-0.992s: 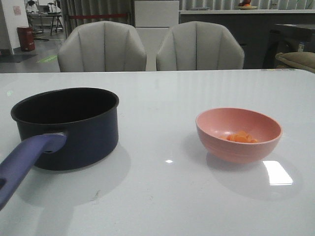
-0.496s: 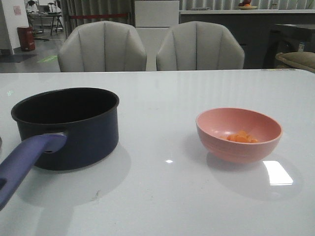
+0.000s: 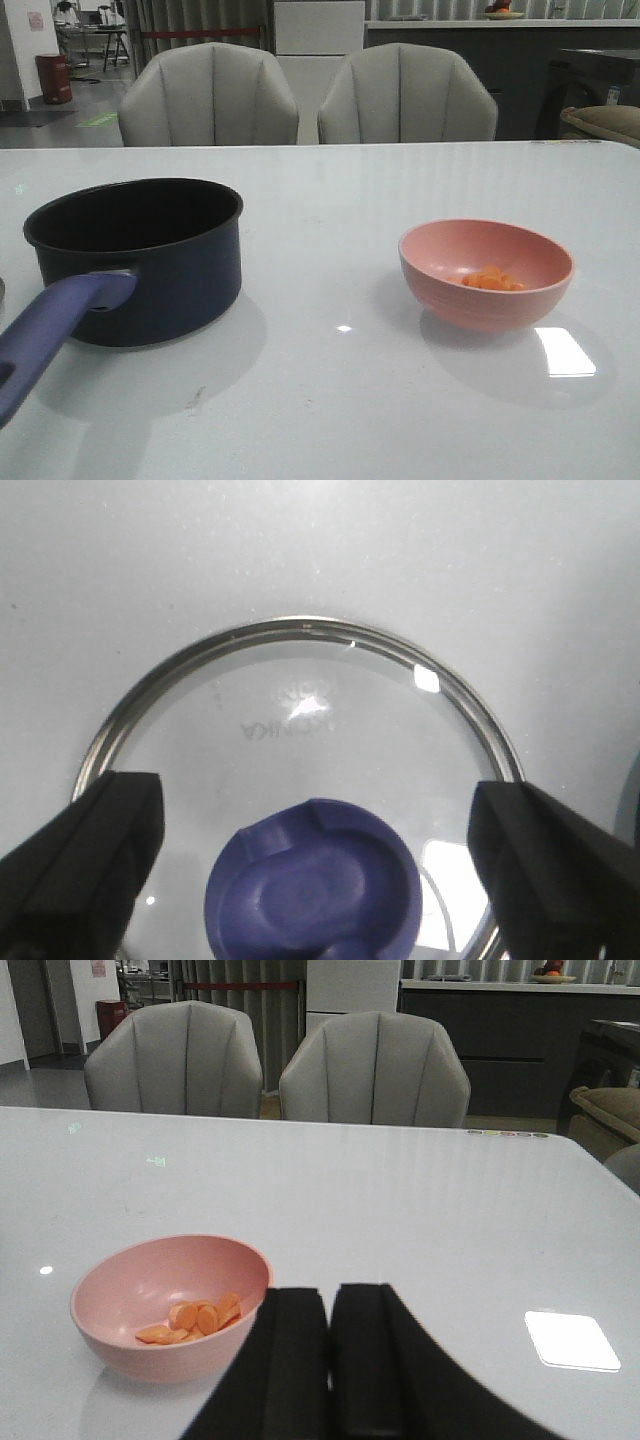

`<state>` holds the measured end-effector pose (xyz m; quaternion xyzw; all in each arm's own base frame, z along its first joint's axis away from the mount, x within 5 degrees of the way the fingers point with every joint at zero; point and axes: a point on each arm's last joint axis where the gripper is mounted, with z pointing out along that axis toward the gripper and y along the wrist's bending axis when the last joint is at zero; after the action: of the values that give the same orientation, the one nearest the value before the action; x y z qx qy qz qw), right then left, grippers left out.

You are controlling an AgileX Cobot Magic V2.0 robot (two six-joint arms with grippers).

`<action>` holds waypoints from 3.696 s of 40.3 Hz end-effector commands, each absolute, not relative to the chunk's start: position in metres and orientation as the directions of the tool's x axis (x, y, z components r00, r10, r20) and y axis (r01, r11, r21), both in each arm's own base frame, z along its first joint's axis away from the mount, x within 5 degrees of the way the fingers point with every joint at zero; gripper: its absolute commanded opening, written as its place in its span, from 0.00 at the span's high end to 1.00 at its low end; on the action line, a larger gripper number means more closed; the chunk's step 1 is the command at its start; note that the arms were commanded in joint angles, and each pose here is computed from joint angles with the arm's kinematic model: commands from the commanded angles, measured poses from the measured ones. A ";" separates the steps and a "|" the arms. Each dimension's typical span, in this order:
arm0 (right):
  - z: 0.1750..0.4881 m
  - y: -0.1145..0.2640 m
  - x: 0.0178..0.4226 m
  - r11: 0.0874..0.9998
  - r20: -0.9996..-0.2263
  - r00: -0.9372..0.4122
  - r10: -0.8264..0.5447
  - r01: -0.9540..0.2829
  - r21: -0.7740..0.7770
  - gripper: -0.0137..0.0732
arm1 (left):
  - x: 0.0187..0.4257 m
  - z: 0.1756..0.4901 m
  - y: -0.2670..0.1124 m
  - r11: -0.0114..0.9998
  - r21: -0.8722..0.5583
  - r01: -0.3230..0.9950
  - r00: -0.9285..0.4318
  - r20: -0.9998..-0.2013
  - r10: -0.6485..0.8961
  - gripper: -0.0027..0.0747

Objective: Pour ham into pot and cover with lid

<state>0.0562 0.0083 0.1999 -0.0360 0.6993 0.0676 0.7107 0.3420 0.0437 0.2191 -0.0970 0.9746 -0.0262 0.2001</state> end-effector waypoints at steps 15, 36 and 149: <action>0.211 0.008 0.054 0.988 -0.991 0.123 0.052 -0.150 0.033 0.68 | 0.265 0.336 0.017 0.996 -0.063 -0.064 -0.610 -0.787 -0.089 0.16; 0.211 0.008 0.054 0.988 -0.991 0.123 0.052 -0.150 0.033 0.68 | 0.118 0.331 -0.022 0.982 -0.009 0.188 -0.090 -0.996 0.008 0.16; 0.207 0.072 0.355 0.986 -0.415 -0.910 -0.017 -0.084 0.145 0.45 | 0.051 0.287 -0.017 0.945 -0.015 0.325 0.209 -0.974 -0.088 0.16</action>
<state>0.3482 0.0718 0.1903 -0.0202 0.9802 0.0765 0.1817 0.0531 -0.0180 0.2708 0.1049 0.6526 -0.1232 0.7402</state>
